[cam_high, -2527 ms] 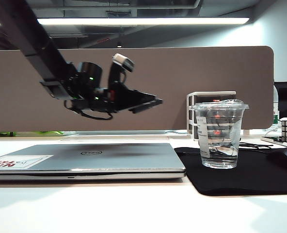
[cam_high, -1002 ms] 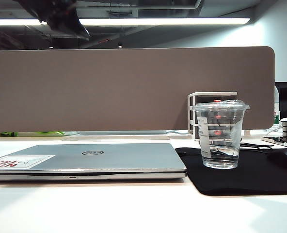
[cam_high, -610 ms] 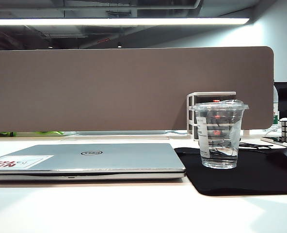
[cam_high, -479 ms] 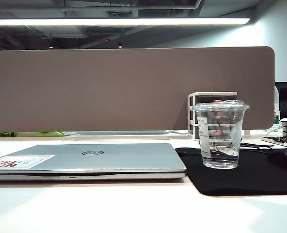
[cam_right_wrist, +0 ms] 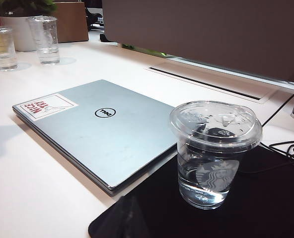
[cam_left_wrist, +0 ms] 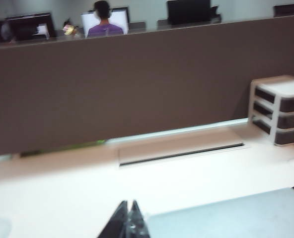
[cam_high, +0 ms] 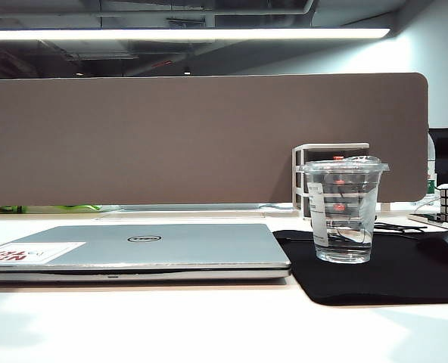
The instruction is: Pick up the coffee cup and place it on the right side of the laptop.
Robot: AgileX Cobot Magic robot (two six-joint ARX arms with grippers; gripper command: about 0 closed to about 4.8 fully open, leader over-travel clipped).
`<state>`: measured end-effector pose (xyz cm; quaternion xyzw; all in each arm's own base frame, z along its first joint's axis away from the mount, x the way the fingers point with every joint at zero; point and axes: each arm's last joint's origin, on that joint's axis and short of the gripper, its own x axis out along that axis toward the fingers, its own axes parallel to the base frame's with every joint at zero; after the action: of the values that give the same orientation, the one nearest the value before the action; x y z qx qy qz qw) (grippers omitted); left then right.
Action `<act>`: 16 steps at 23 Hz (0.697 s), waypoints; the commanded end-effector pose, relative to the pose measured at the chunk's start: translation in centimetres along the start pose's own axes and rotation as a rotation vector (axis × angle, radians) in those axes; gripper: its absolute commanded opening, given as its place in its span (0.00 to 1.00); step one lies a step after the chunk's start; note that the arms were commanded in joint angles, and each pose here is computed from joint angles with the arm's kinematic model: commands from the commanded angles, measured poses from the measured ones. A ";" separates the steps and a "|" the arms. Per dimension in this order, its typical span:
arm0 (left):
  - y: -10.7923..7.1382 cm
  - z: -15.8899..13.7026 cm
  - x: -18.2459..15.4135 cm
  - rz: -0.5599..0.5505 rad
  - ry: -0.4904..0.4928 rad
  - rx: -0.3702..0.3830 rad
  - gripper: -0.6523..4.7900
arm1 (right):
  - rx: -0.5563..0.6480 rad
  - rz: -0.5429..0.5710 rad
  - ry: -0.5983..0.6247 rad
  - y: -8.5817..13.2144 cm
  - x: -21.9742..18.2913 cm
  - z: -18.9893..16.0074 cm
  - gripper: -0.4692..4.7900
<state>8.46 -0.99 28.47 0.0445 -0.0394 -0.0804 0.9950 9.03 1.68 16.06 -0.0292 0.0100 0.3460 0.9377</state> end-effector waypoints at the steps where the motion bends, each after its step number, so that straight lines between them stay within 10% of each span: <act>1: -0.3 -2.5 -2.3 0.029 -0.028 -0.056 0.11 | -0.005 -0.005 -0.010 0.0 0.0 0.0 0.09; 9: -0.3 -4.7 -1.8 0.102 0.047 -0.125 0.11 | -0.075 -0.443 -0.012 -1.3 -0.3 0.4 0.09; 16: -0.5 -8.1 -0.2 0.106 -0.070 -0.161 0.11 | -0.150 -0.566 -0.002 -1.6 -0.4 0.6 0.09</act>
<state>8.76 -0.77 20.26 -0.0247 -0.0440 -0.0297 0.9983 9.70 0.24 16.75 -0.0858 -0.0180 0.0744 0.9934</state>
